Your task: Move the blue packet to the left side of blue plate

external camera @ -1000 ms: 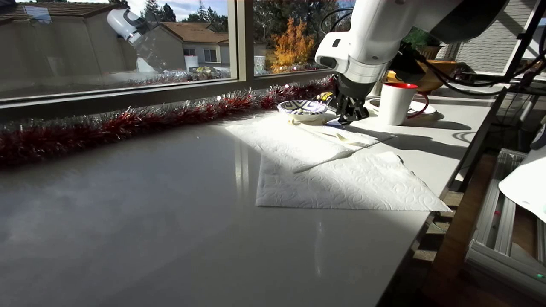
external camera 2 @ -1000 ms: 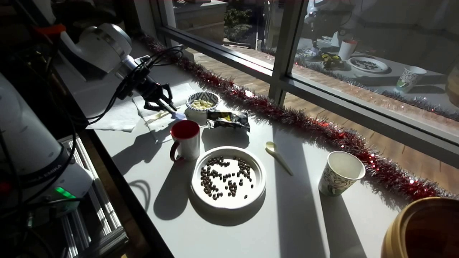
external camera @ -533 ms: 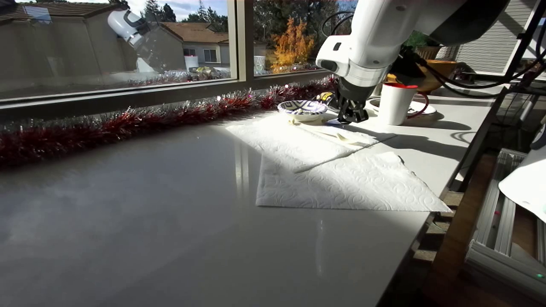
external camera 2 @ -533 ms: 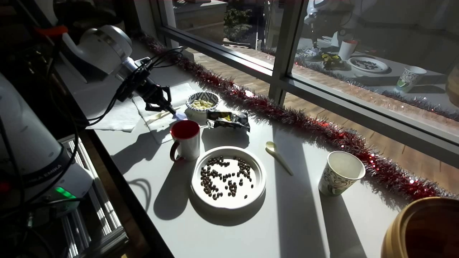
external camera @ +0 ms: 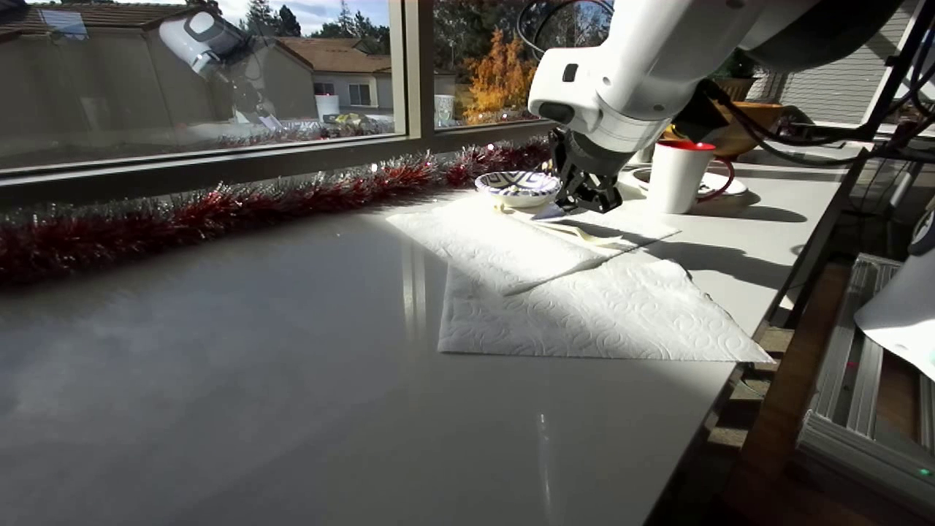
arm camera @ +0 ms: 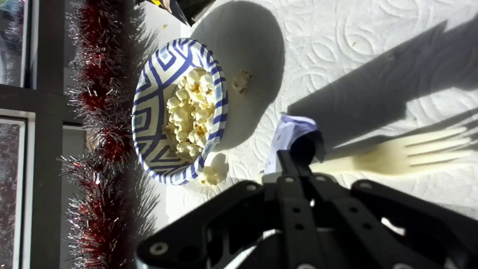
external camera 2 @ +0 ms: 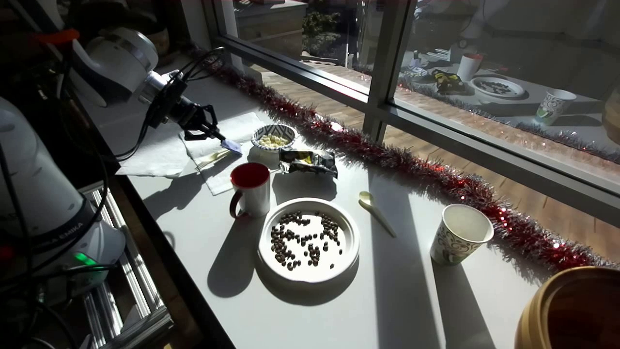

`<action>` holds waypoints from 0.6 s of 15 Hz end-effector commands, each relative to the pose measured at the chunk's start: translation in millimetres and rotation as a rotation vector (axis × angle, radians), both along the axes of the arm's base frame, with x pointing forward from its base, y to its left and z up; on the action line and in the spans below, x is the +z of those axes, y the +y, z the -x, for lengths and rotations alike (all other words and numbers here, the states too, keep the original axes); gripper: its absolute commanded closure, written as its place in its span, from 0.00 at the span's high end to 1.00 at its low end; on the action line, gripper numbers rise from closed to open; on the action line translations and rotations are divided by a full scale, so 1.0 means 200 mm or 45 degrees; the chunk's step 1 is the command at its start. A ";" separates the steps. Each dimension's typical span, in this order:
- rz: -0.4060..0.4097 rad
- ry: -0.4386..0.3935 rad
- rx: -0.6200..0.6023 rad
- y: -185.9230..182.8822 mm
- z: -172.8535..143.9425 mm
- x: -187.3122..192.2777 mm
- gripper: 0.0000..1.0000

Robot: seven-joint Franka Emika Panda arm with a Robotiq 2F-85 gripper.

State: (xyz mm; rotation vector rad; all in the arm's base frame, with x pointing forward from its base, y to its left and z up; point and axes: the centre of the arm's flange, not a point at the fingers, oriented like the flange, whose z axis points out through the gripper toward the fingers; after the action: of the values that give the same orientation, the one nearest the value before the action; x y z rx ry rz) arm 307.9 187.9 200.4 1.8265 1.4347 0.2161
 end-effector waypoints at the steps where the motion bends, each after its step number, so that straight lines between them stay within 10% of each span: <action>1: 0.133 -0.155 0.134 0.03 0.26 0.16 0.00; 9: 0.398 -0.529 0.378 0.15 0.13 0.16 0.00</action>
State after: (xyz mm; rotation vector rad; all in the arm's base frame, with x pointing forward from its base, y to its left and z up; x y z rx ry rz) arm 282.2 235.3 235.2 1.3573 1.3768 0.3716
